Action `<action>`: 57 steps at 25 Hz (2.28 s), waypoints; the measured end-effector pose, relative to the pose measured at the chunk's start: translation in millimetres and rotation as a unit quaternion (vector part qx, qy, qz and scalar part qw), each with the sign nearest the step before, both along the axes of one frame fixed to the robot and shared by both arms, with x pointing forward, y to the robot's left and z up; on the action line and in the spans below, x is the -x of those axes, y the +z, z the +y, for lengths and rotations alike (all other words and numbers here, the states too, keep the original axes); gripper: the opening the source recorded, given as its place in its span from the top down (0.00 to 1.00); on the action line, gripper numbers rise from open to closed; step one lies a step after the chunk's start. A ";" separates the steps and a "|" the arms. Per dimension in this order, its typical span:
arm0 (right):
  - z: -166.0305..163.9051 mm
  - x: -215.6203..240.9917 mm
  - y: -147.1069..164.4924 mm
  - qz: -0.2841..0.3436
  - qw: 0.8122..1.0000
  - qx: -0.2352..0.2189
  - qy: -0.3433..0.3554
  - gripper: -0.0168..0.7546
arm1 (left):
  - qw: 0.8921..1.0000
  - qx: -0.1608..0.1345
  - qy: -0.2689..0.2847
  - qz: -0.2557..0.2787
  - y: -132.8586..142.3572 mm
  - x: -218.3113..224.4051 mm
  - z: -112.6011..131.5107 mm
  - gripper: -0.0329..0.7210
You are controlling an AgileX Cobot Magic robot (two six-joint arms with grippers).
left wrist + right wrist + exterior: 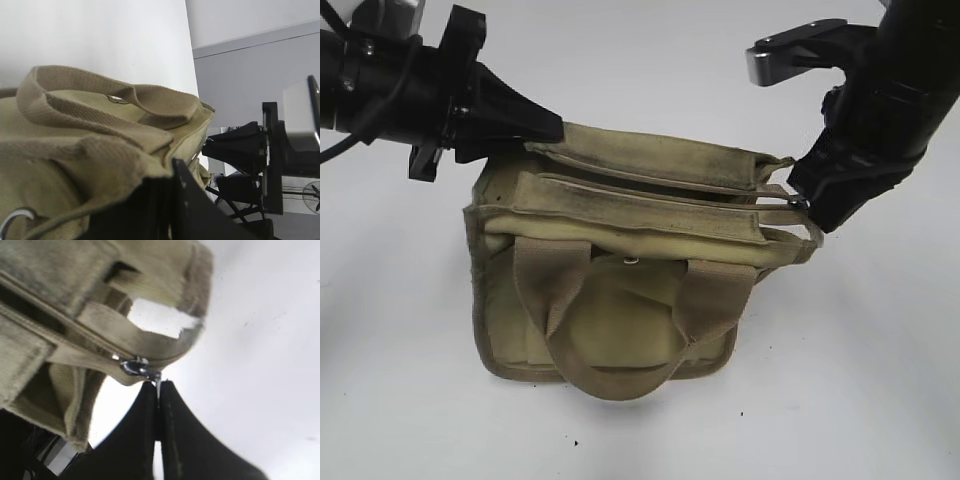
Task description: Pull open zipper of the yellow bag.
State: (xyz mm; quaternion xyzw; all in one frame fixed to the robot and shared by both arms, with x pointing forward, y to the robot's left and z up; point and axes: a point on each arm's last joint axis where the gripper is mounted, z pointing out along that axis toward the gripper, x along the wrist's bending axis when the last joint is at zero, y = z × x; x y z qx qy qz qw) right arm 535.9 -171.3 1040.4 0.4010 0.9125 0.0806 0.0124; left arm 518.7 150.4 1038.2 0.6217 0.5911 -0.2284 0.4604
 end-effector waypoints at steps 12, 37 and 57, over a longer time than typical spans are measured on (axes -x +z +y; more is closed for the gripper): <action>9.6 7.3 3.1 0.056 0.994 -0.071 -0.068 0.23 | 1.000 -0.013 -0.024 -0.014 6.1 6.7 1.5 0.49; -83.5 225.1 15.8 -0.133 0.975 -0.132 -0.120 0.23 | 0.880 -0.387 0.062 -0.269 59.1 217.1 126.1 0.23; -107.8 279.4 3.8 -0.297 0.936 -0.175 -0.071 0.23 | 0.834 -0.372 0.141 -0.382 18.5 287.5 153.2 0.28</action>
